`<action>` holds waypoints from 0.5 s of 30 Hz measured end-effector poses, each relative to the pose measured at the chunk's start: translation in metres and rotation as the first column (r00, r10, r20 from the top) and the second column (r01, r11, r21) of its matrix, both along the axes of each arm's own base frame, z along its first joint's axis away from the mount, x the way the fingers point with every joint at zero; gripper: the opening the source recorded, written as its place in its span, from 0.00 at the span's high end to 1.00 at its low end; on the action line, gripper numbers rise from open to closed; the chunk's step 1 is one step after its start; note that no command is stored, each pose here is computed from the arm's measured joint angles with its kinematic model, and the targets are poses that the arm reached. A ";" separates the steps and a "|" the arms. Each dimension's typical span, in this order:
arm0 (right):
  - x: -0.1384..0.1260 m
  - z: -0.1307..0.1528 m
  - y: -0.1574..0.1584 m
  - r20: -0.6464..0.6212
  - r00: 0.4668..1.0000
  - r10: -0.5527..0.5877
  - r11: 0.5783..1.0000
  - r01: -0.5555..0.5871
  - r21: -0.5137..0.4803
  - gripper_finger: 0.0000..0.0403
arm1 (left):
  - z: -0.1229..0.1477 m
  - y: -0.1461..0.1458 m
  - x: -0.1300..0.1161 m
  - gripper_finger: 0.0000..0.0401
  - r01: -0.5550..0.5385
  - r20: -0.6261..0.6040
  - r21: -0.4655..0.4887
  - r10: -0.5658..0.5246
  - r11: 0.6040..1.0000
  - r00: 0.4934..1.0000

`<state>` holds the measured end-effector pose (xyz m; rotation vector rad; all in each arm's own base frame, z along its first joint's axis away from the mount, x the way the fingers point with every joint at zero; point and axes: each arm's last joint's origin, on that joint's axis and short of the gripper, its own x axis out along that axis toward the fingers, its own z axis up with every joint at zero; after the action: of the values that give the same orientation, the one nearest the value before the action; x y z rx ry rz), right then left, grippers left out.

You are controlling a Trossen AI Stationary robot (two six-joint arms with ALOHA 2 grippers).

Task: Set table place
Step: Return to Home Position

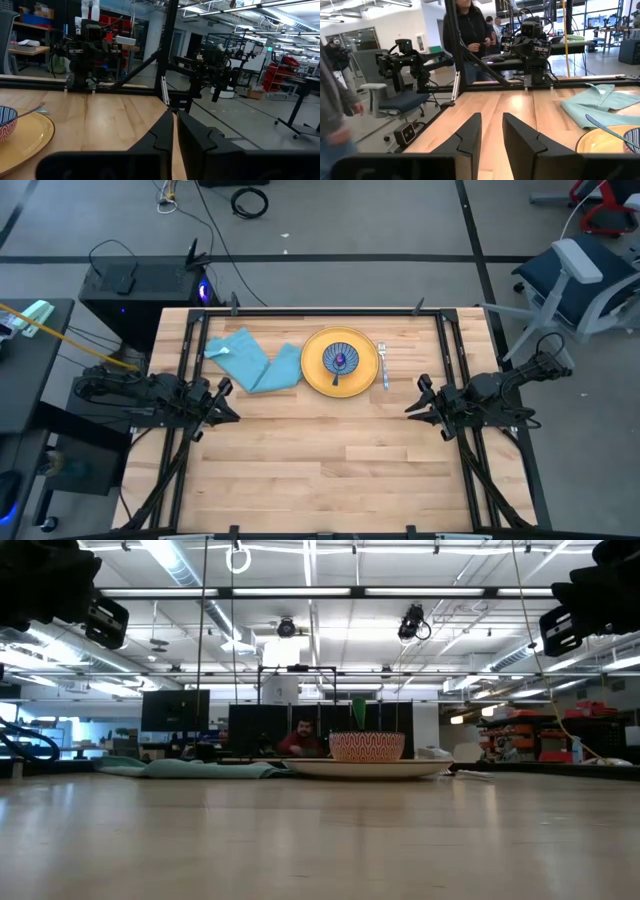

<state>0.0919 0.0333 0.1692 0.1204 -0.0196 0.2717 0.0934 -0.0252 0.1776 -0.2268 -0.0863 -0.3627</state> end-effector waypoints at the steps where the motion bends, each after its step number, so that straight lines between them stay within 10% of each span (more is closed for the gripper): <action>1: 0.000 0.000 0.000 0.000 1.000 0.000 1.000 0.000 0.000 0.79 | 0.000 0.000 0.000 0.93 0.000 0.000 0.000 0.000 1.000 1.000; 15: 0.000 0.000 0.000 0.000 1.000 0.000 1.000 0.000 0.000 0.79 | 0.000 0.000 0.000 0.90 0.000 0.000 0.000 0.000 1.000 1.000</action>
<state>0.0919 0.0333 0.1692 0.1203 -0.0195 0.2717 0.0934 -0.0252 0.1776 -0.2268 -0.0864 -0.3627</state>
